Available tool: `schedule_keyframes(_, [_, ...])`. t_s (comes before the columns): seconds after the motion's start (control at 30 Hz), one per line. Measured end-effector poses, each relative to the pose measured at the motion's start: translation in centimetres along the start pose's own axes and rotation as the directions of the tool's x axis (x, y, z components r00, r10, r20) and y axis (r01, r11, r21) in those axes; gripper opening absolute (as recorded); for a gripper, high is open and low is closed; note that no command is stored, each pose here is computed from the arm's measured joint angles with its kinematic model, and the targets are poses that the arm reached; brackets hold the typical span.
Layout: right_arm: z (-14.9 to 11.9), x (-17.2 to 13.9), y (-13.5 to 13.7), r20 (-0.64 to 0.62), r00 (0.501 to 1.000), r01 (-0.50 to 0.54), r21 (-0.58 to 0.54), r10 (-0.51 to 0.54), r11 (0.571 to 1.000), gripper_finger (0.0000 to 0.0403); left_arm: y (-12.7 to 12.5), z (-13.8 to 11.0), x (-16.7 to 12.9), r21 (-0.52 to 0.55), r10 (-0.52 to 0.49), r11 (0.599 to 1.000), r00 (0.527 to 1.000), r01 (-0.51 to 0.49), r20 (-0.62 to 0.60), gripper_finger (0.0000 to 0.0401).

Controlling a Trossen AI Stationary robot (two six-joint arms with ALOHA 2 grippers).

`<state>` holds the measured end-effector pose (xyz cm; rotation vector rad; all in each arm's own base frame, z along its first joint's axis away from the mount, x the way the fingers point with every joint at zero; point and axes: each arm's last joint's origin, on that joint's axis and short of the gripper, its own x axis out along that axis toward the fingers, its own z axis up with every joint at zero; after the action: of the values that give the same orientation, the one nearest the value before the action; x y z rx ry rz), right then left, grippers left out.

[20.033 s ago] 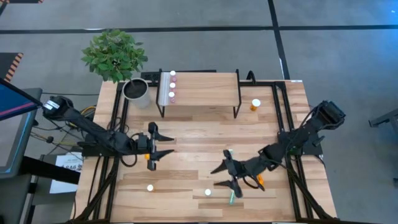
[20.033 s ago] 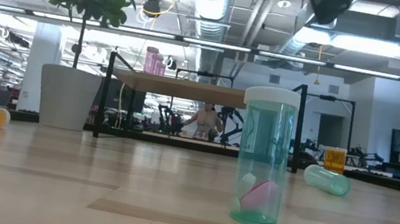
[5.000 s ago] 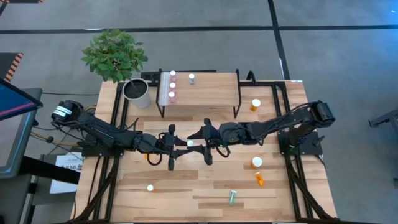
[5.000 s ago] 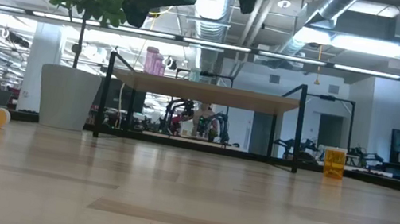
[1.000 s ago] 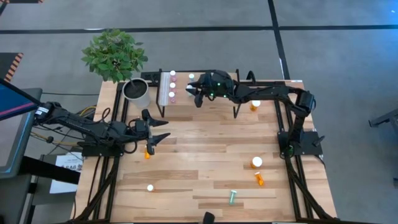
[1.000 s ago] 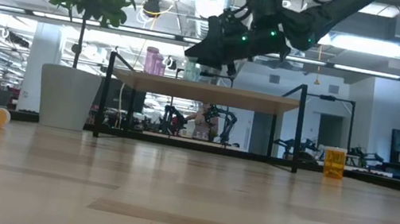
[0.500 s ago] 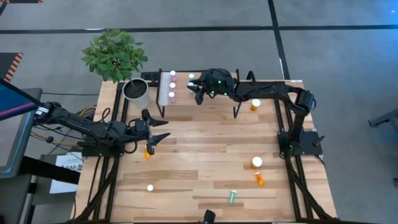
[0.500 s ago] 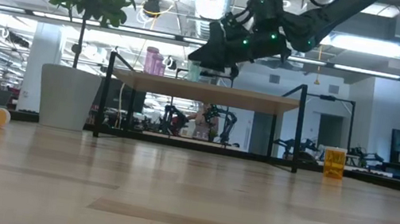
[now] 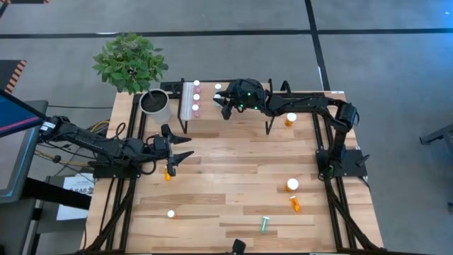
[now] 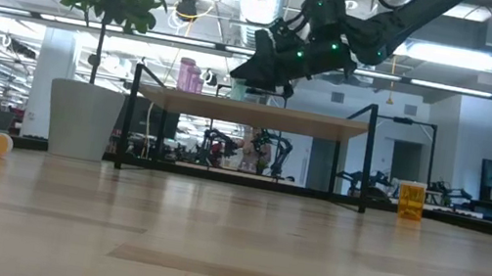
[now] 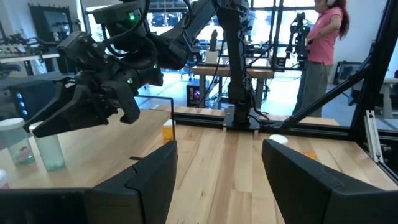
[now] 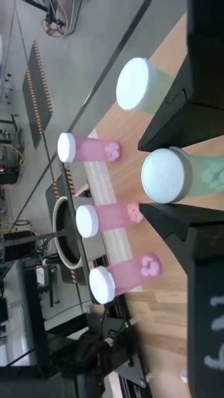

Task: Pick and place medicine bottles onto shelf by color
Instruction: Put the top blue pill bottle on the shelf aligned with the other blue pill bottle on the shelf, then put the blue pill bottle aligned with the other blue pill bottles on the shelf

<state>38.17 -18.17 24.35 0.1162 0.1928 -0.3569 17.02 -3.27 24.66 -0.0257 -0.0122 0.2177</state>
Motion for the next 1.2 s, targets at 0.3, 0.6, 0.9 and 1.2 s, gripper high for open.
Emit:
schedule_keyframes(0.3, [0.0, 0.0, 0.3, 0.000, 1.000, -0.007, -0.001, 0.007, 1.000, 0.0176, 0.0, 0.0, 0.0, 0.000, 0.000, 1.000, 1.000, 0.000, 0.000, 0.0222])
schedule_keyframes(0.6, [0.0, 0.0, 0.2, -0.001, 1.000, -0.009, 0.013, 0.009, 1.000, 0.0223, 0.0, 0.0, 0.0, -0.004, 0.000, 1.000, 1.000, 0.000, 0.000, 0.0222])
schedule_keyframes(0.9, [2.4, -2.2, 0.6, 0.000, 1.000, -0.010, 0.018, 0.010, 1.000, 0.0240, 0.0, 0.0, 0.0, -0.014, 0.000, 1.000, 1.000, 0.000, -0.001, 0.0222])
schedule_keyframes(1.2, [7.0, -8.8, 4.1, -0.056, 0.995, -0.080, -0.025, 0.079, 0.996, 0.0240, 0.0, 0.0, 0.0, -0.019, -0.003, 1.000, 1.000, 0.003, 0.001, 0.0222])
